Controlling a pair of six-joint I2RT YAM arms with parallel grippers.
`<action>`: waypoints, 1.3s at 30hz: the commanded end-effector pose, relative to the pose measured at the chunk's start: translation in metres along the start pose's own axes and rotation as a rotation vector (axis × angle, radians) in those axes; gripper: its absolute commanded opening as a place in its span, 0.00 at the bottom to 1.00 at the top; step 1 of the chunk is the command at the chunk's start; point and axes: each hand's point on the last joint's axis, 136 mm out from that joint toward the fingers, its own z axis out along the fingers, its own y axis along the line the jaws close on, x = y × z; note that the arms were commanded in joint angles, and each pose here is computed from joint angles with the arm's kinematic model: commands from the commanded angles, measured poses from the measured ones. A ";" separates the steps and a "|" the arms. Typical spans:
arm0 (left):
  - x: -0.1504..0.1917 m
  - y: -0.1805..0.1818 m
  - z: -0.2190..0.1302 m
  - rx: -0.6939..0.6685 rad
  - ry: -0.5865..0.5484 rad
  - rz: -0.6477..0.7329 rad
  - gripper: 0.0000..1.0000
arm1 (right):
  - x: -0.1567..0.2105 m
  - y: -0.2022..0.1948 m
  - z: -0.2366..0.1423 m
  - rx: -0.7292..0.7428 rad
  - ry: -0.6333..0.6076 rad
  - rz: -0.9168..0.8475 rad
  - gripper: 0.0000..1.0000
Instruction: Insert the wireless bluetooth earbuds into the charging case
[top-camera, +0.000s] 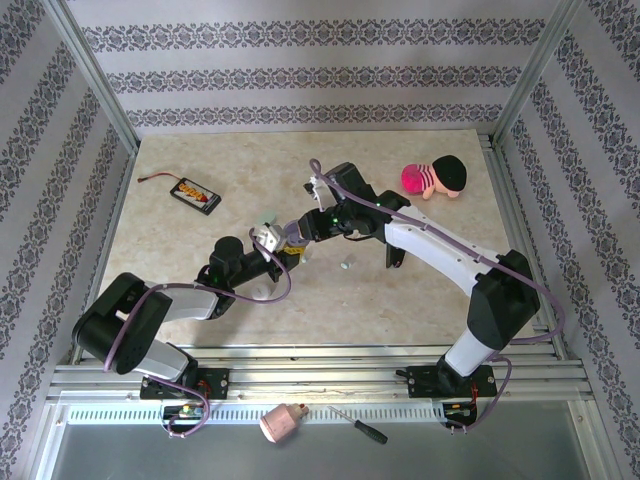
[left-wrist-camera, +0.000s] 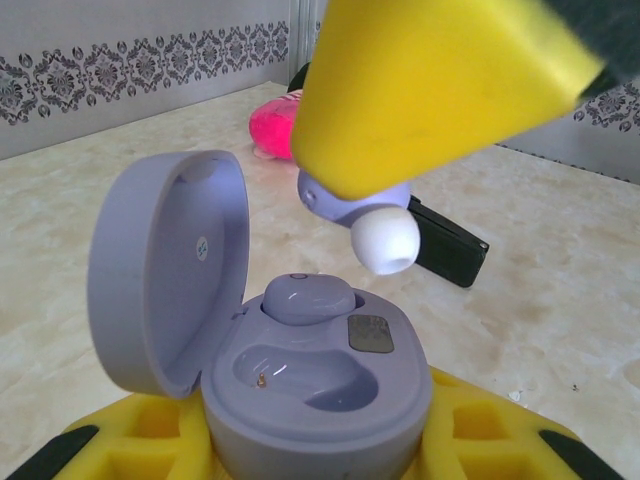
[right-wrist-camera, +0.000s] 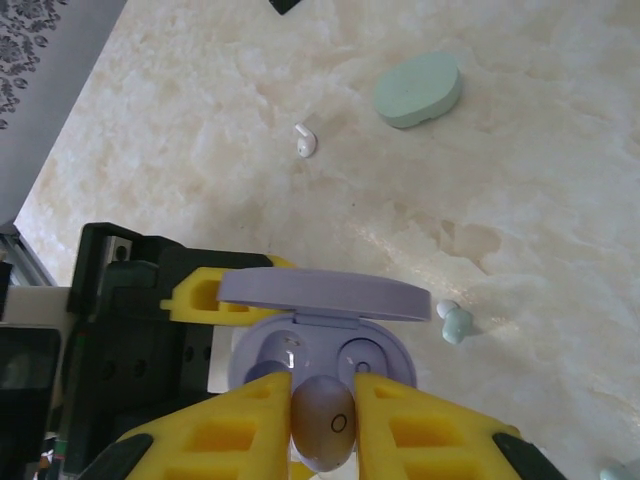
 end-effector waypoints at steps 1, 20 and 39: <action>-0.016 0.003 0.003 0.000 -0.044 0.021 0.11 | -0.012 0.013 -0.002 -0.014 -0.028 -0.021 0.20; -0.026 -0.002 0.006 0.044 -0.075 0.022 0.11 | -0.004 0.000 0.021 0.048 0.004 -0.030 0.20; -0.024 0.002 0.009 0.027 -0.064 0.015 0.11 | 0.015 0.011 0.030 -0.022 0.055 -0.011 0.23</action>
